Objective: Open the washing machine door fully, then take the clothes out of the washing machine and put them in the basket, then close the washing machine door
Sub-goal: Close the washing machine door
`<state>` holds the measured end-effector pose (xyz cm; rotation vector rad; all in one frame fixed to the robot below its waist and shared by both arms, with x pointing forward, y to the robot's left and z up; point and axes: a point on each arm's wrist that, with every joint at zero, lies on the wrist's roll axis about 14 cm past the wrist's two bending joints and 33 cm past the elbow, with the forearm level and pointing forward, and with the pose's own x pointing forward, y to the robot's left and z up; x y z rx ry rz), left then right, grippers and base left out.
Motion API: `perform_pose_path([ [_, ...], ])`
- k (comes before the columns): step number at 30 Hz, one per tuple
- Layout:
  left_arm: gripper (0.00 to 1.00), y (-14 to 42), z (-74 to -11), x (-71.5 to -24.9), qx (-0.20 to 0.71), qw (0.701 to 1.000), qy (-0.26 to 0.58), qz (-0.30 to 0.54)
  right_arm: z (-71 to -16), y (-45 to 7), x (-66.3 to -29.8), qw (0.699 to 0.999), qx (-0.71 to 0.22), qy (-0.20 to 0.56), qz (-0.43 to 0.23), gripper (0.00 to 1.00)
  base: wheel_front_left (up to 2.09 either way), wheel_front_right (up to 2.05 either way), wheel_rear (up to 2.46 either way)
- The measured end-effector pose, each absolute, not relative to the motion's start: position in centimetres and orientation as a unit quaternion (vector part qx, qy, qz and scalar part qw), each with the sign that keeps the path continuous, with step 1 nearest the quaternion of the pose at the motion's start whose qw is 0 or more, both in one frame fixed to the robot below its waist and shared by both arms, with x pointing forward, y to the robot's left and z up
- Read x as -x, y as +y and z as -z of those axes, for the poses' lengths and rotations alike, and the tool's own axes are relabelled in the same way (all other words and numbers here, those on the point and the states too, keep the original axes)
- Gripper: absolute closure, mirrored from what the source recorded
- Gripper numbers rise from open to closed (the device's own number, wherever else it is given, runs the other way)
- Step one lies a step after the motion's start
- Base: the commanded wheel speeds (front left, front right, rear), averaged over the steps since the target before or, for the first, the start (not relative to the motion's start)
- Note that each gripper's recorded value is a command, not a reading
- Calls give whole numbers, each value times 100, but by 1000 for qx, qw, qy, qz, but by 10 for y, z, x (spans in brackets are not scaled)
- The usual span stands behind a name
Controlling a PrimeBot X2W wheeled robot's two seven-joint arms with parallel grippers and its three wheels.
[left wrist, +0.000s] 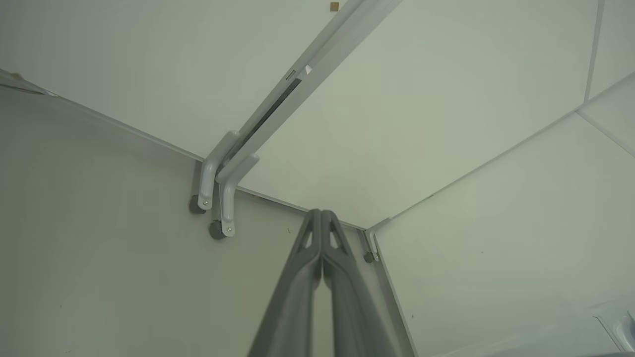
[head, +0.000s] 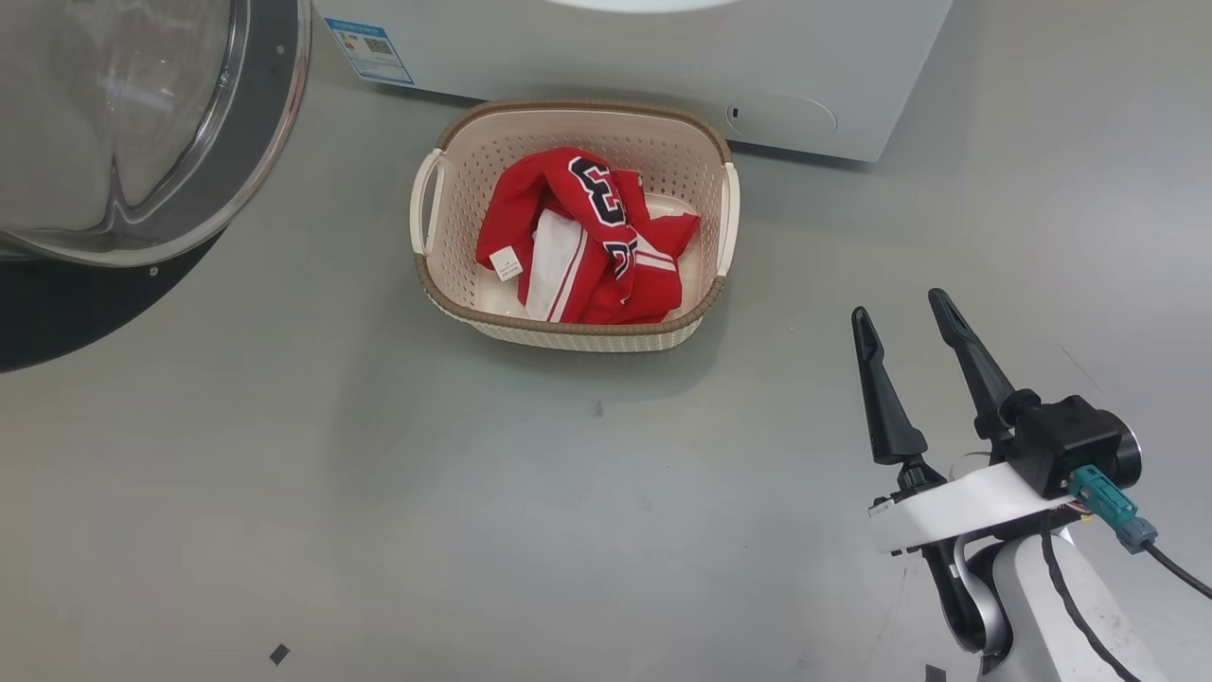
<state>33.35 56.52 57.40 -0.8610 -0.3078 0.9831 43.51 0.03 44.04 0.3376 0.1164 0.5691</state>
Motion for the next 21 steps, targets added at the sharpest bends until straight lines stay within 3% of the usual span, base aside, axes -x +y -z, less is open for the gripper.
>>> perform_pose_path([
  [21, 100, 524, -526, -391, 574, 727, -51, -373, -442, -4, -439, 947, -162, 53, -272, 0, 0, 0, 0],
])
